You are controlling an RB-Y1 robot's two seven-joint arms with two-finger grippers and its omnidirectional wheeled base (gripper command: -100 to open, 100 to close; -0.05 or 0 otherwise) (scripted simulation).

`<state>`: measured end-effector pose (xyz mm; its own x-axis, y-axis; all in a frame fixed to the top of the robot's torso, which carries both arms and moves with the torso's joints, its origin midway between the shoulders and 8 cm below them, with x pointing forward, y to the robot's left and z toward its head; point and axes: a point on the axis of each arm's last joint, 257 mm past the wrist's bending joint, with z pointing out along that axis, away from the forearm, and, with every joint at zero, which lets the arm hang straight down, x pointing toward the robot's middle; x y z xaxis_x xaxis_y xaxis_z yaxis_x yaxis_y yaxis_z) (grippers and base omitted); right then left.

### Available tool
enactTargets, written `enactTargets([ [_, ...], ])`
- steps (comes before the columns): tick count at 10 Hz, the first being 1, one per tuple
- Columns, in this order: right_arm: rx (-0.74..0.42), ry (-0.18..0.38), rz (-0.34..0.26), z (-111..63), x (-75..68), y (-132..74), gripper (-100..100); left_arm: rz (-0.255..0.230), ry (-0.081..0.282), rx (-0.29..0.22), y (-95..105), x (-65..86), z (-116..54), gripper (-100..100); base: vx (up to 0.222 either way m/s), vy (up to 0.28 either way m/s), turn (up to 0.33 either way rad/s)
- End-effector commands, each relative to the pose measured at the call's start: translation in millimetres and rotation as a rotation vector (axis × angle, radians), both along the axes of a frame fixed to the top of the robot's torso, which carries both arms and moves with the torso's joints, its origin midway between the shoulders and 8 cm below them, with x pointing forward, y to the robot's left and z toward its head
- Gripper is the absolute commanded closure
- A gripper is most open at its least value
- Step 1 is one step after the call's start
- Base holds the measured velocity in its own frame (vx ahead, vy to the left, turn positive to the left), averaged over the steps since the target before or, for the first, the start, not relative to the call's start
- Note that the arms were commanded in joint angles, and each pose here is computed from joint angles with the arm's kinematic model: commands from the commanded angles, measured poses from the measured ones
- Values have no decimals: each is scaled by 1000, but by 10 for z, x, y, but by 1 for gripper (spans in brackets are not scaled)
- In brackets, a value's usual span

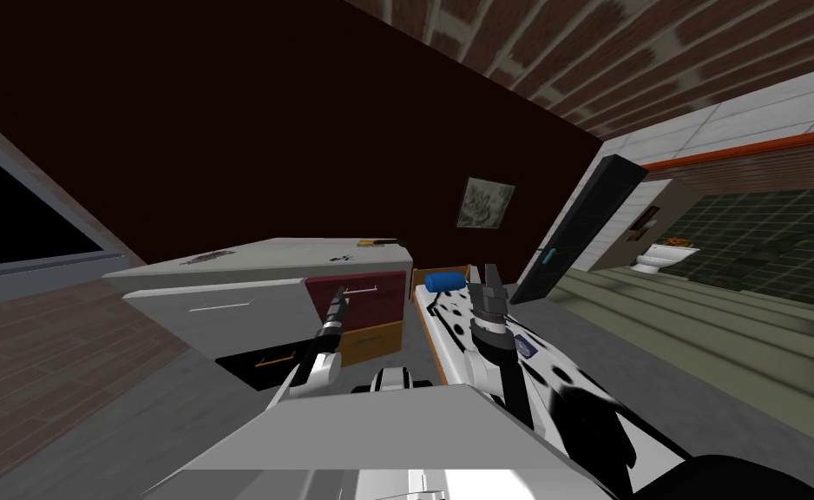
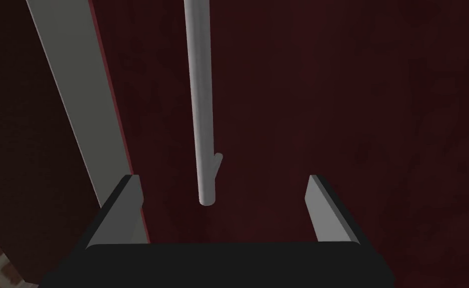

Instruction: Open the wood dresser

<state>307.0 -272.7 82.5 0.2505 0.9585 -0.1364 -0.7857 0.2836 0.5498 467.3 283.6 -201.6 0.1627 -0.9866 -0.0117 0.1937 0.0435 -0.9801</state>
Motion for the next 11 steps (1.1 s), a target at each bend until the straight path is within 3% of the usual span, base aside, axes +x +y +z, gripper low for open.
enactTargets([
  [1,0,0,0,0,0,0,0,-1,2,-1,-9,-1,-45,100,-25,5,11],
  [2,0,0,0,0,1,0,0,-5,-13,1,-26,1,44,100,-120,-18,17],
  [5,0,0,0,1,1,1,0,-8,1,0,-40,-17,32,100,-180,-31,11],
  [6,0,0,0,1,1,1,0,-8,-14,1,-37,-2,79,100,-104,-30,9],
  [10,0,0,0,1,1,1,0,-14,8,0,-64,-58,18,100,-191,-32,17],
  [11,0,0,0,1,1,1,0,-12,-6,1,-62,-49,66,100,-102,-7,-4],
])
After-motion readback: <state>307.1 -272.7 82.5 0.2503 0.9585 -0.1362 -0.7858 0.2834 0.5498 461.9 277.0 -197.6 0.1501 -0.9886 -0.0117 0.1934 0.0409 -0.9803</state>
